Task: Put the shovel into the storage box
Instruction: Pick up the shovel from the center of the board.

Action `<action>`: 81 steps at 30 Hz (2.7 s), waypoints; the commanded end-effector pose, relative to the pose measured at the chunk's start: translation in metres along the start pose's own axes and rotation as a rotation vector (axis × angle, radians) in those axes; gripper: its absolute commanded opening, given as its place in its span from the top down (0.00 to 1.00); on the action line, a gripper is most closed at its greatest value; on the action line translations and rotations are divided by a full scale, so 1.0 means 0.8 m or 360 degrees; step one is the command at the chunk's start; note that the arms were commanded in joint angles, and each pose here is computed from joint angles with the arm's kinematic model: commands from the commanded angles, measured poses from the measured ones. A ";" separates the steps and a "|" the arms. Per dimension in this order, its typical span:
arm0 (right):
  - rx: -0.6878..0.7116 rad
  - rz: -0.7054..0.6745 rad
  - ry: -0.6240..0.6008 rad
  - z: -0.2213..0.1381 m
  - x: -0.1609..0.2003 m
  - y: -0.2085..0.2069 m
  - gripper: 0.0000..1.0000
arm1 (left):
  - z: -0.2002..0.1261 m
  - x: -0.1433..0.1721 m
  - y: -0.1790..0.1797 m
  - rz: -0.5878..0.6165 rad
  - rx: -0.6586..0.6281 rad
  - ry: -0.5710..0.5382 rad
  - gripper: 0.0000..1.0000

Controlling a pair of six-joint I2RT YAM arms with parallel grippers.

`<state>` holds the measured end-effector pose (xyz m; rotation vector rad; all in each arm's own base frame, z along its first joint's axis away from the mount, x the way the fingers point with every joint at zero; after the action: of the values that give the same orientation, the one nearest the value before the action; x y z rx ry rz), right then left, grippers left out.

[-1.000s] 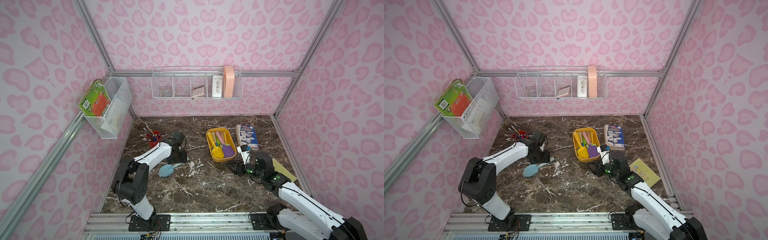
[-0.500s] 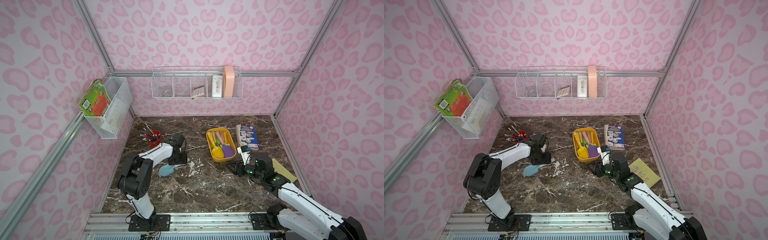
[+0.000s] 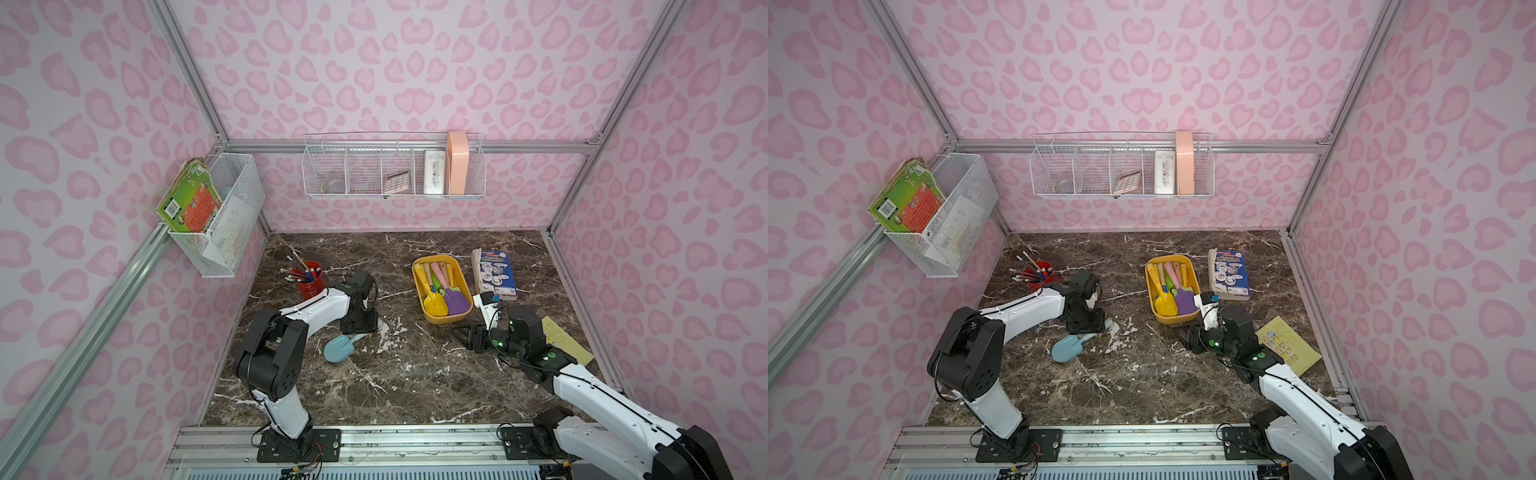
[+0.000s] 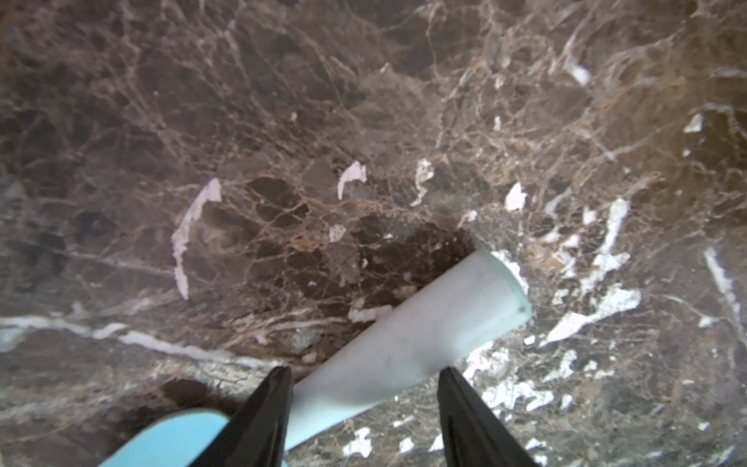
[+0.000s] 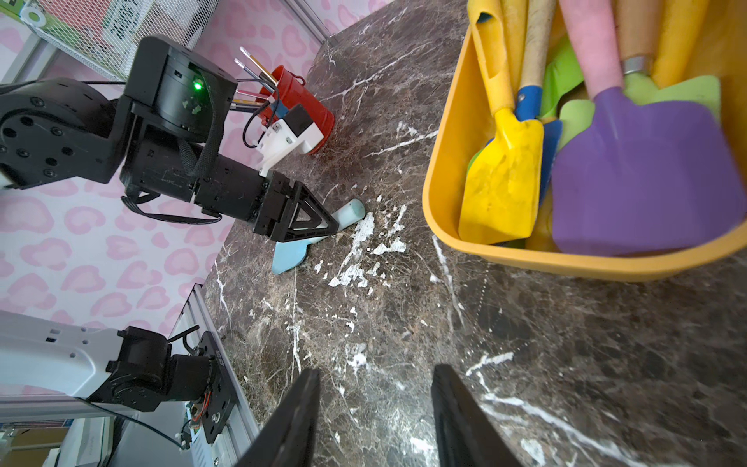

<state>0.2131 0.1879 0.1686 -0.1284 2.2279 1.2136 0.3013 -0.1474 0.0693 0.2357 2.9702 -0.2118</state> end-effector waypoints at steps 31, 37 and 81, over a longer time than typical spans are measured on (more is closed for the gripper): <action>-0.0059 0.0010 0.0039 0.015 0.010 0.001 0.47 | -0.004 0.019 -0.022 0.0014 -0.0219 0.0103 1.00; -0.0159 -0.0005 0.0083 0.030 0.020 0.022 0.42 | -0.052 0.003 -0.039 -0.0082 -0.0168 -0.0052 1.00; -0.0221 0.0131 0.0222 0.108 -0.006 0.069 1.00 | -0.188 -0.053 -0.167 -0.0248 0.0160 -0.0628 0.60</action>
<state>0.2350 0.2930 0.1805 -0.1851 2.2311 1.5208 0.2974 -0.2566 0.2354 -0.0603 2.5978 -0.3537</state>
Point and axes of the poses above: each gripper's point midway between its finger pads, its own z axis out along the fingers, its own y axis along the line the jaws close on, x = y × z, the point moved 4 cm from there along -z, back along the fingers, and after that the axes turned 10 degrees about z, right-handed, at the moved point
